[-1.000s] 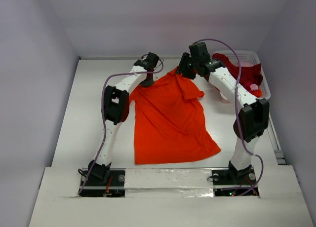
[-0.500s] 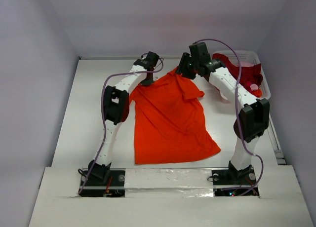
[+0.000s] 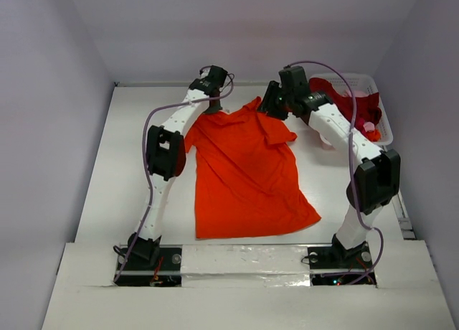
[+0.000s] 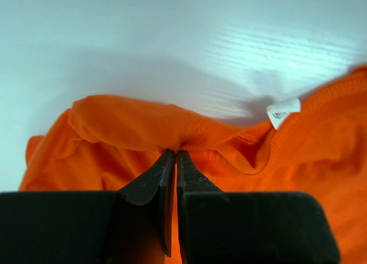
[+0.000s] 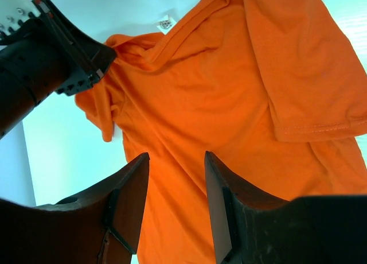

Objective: Fold and stack the t-shirts
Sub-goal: Flatten out the tshirt

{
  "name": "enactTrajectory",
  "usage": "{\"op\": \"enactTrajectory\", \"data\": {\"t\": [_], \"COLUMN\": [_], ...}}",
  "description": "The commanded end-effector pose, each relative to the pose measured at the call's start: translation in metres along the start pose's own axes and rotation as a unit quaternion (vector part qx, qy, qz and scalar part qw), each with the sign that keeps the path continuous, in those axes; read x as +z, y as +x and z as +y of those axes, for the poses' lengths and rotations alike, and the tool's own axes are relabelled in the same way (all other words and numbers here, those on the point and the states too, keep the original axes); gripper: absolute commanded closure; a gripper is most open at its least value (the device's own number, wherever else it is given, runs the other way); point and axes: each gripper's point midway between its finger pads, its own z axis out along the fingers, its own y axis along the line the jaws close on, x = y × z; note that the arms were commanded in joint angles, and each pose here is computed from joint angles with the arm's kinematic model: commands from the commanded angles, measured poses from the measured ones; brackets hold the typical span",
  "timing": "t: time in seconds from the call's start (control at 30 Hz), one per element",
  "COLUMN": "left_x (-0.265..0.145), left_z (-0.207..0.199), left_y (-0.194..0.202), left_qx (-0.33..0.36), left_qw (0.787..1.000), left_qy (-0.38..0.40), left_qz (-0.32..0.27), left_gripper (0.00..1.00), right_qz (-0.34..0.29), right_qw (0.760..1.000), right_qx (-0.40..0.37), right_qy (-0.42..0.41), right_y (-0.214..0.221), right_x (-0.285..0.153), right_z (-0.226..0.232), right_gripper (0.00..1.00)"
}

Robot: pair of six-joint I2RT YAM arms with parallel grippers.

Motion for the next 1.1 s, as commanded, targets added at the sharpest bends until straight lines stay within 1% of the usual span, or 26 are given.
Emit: {"op": "enactTrajectory", "data": {"t": [0.0, 0.2, 0.33, 0.47, 0.67, 0.97, 1.07], "left_x": [-0.011, 0.003, 0.009, 0.012, 0.018, 0.033, 0.037], "left_z": [0.015, 0.033, 0.033, 0.033, 0.03, 0.041, 0.053], "left_y": [-0.026, -0.03, -0.035, -0.044, -0.043, -0.043, -0.047], "left_qx": [-0.032, -0.055, -0.063, -0.072, -0.081, -0.104, -0.119], "left_qw": [0.999, 0.997, 0.997, 0.996, 0.995, 0.993, 0.991], "left_qy": [-0.012, -0.029, -0.024, -0.02, -0.019, -0.021, -0.03], "left_qz": [-0.032, -0.034, -0.038, -0.046, -0.048, -0.043, -0.046], "left_gripper": [1.0, 1.0, 1.0, 1.0, 1.0, 1.0, 1.0], "right_qz": [-0.047, -0.07, -0.077, -0.077, -0.083, -0.094, -0.094], "right_qw": [0.998, 0.995, 0.994, 0.994, 0.992, 0.99, 0.99], "right_qx": [-0.01, -0.013, -0.012, -0.011, -0.016, -0.024, -0.027], "right_qy": [-0.04, -0.063, -0.075, -0.083, -0.091, -0.101, -0.101], "right_y": [-0.025, -0.031, -0.029, -0.022, -0.016, -0.01, -0.005], "right_x": [-0.035, -0.074, -0.095, -0.106, -0.123, -0.145, -0.15], "right_z": [0.02, 0.029, 0.03, 0.028, 0.026, 0.023, 0.018], "right_gripper": [0.51, 0.51, 0.51, 0.51, 0.51, 0.51, 0.51]}}
